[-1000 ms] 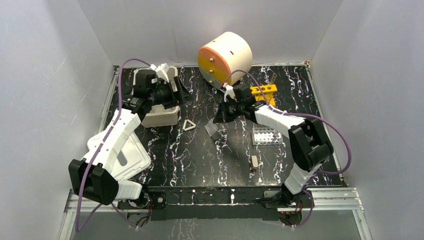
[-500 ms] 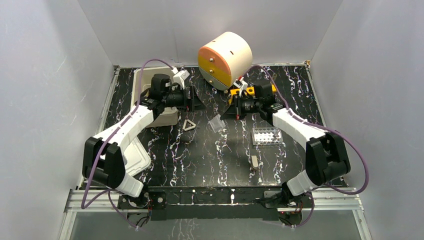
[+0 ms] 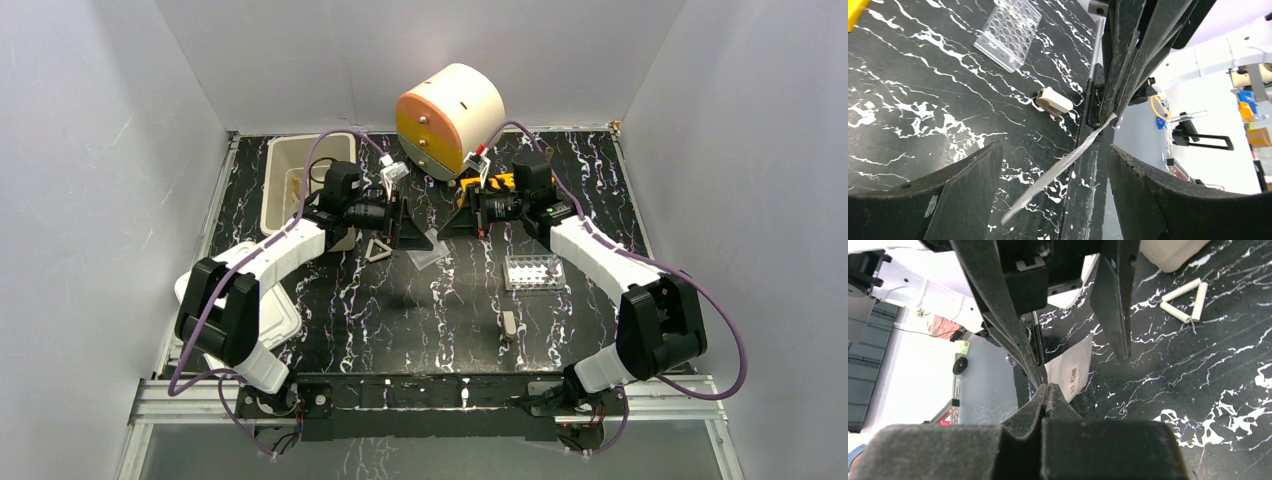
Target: Organize the chemistry lab equipment
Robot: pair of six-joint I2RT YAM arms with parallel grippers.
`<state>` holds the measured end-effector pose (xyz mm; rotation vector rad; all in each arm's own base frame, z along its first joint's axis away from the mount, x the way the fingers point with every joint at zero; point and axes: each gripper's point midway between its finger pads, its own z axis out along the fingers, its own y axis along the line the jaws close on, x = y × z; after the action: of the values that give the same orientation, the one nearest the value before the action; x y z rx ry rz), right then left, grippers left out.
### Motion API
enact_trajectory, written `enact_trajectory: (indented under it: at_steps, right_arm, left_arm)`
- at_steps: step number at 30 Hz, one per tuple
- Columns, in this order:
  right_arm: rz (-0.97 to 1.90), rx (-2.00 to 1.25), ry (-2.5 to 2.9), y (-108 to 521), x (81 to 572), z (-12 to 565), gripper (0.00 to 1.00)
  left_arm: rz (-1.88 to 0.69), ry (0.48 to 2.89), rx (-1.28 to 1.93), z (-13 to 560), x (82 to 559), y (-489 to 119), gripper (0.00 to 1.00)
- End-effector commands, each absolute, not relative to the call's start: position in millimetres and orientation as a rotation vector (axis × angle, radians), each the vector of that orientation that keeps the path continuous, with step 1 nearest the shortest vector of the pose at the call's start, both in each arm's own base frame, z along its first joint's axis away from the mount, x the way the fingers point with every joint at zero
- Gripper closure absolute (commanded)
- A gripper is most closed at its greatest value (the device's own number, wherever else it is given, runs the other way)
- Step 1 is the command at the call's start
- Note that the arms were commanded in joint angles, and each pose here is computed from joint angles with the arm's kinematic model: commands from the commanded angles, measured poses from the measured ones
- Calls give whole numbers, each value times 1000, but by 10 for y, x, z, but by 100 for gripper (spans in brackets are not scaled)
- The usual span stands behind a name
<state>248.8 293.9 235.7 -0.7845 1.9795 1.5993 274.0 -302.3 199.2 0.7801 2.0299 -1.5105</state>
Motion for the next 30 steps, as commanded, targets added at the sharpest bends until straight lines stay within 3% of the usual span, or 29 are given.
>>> enact_trajectory:
  at_steps: [1,5,12,15,18,19,22,23,26,30]
  right_arm:
    - [1640,-880,1826,2978,2494,2739,100]
    - [1654,-884,1815,3001,2525,2776,100]
    - [1643,-864,1829,3030,2617,2763,100]
    - [1629,-847,1840,3038,2664,2745,100]
    - [1597,-823,1870,3038,2722,2665,100]
    - [1565,-805,1891,3033,2767,2621,94]
    - [1459,-738,1980,2997,2904,2501,50]
    - [1419,-718,1998,2984,2960,2475,42]
    - [1283,-655,2046,2926,3152,2446,30]
    - [1121,-568,2076,2824,3381,2454,27]
  left_arm:
    - [-1637,1843,897,2353,2555,-3045,27]
    - [-1638,1866,896,2304,2562,-3046,41]
    - [-1581,1899,941,2277,2562,-3004,74]
    - [-1533,1947,929,2248,2624,-2990,100]
    - [-1396,2015,869,2194,2770,-2940,100]
    - [-1343,2028,846,2190,2829,-2916,100]
    - [-1174,2055,779,2183,2997,-2813,100]
    - [-1114,2073,750,2168,3054,-2761,100]
    - [-934,2117,676,2152,3221,-2583,100]
    - [-642,2194,470,2210,3523,-2144,100]
